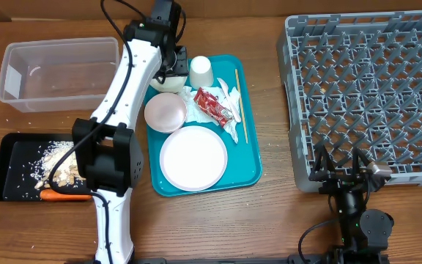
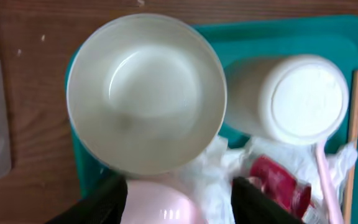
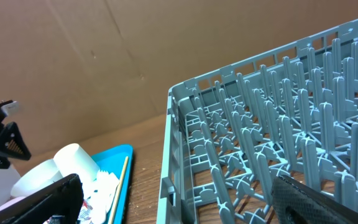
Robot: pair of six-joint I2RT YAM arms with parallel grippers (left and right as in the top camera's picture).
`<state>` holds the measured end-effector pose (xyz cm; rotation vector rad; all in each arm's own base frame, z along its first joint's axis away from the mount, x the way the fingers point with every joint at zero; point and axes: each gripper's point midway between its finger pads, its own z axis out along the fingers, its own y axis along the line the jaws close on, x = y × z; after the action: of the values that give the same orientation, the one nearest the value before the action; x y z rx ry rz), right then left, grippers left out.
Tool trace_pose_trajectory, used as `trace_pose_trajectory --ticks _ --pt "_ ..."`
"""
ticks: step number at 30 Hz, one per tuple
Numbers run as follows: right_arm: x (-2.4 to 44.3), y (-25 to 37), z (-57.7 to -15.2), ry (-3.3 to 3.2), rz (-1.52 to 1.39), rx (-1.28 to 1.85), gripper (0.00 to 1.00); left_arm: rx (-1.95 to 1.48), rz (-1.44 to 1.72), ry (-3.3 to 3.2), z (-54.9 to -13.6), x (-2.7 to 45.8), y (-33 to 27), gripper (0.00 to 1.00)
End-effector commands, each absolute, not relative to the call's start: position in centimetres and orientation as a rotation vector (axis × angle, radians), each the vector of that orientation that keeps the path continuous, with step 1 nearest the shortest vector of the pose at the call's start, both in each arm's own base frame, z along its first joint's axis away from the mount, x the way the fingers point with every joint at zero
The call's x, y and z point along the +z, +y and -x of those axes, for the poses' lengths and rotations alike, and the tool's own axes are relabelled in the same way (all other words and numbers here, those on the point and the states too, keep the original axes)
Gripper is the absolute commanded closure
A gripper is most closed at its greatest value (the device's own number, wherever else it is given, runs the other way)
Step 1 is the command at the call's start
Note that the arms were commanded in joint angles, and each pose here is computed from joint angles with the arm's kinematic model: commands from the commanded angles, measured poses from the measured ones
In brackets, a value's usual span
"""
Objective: Sort waste into correct bins and load items into the dishwasher rack
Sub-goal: 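Reach the left gripper to the red snack wrapper and pinch it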
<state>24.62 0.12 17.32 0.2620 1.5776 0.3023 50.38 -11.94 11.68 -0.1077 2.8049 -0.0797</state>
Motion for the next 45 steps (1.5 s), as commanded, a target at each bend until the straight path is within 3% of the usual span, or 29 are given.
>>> trace_pose_trajectory --ticks 1,3,6,8,9,10,11,20,28,35,45 --pt "17.1 -0.3 -24.6 1.574 -0.274 0.285 0.0 -0.187 0.07 2.777 -48.7 17.4 -13.1 0.46" --pt "17.1 -0.3 -24.6 1.574 -0.274 0.285 0.0 -0.273 -0.039 2.817 -46.7 18.5 -14.3 0.56" --pt "17.1 -0.3 -24.6 1.574 -0.274 0.285 0.0 -0.381 -0.191 2.878 -43.7 19.3 -16.1 0.55" --pt "17.1 -0.3 -24.6 1.574 -0.274 0.285 0.0 -0.374 -0.216 2.932 -42.1 19.0 -16.6 0.5" --pt "17.1 -0.3 -24.6 1.574 -0.274 0.285 0.0 -0.368 -0.227 2.956 -41.5 18.8 -16.8 0.44" --pt "17.1 -0.3 -24.6 1.574 -0.274 0.285 0.0 -0.362 -0.238 2.994 -40.5 18.3 -17.2 0.15" --pt "17.1 -0.3 -24.6 1.574 -0.274 0.285 0.0 -0.358 -0.243 3.018 -39.9 18.0 -17.4 0.0" --pt "17.1 -0.3 -24.6 1.574 -0.274 0.285 0.0 -0.451 -0.235 3.169 -36.4 14.1 -20.2 0.0" --pt "17.1 -0.3 -24.6 1.574 -0.274 0.285 0.0 -0.482 0.098 3.112 -38.4 10.0 -22.4 0.0" --pt "17.1 -0.3 -24.6 1.574 -0.274 0.285 0.0 -0.334 0.399 3.039 -39.7 7.6 -22.1 0.1" --pt "17.1 -0.3 -24.6 1.574 -0.274 0.285 0.0 -0.325 0.528 3.045 -39.5 6.0 -22.9 0.11"
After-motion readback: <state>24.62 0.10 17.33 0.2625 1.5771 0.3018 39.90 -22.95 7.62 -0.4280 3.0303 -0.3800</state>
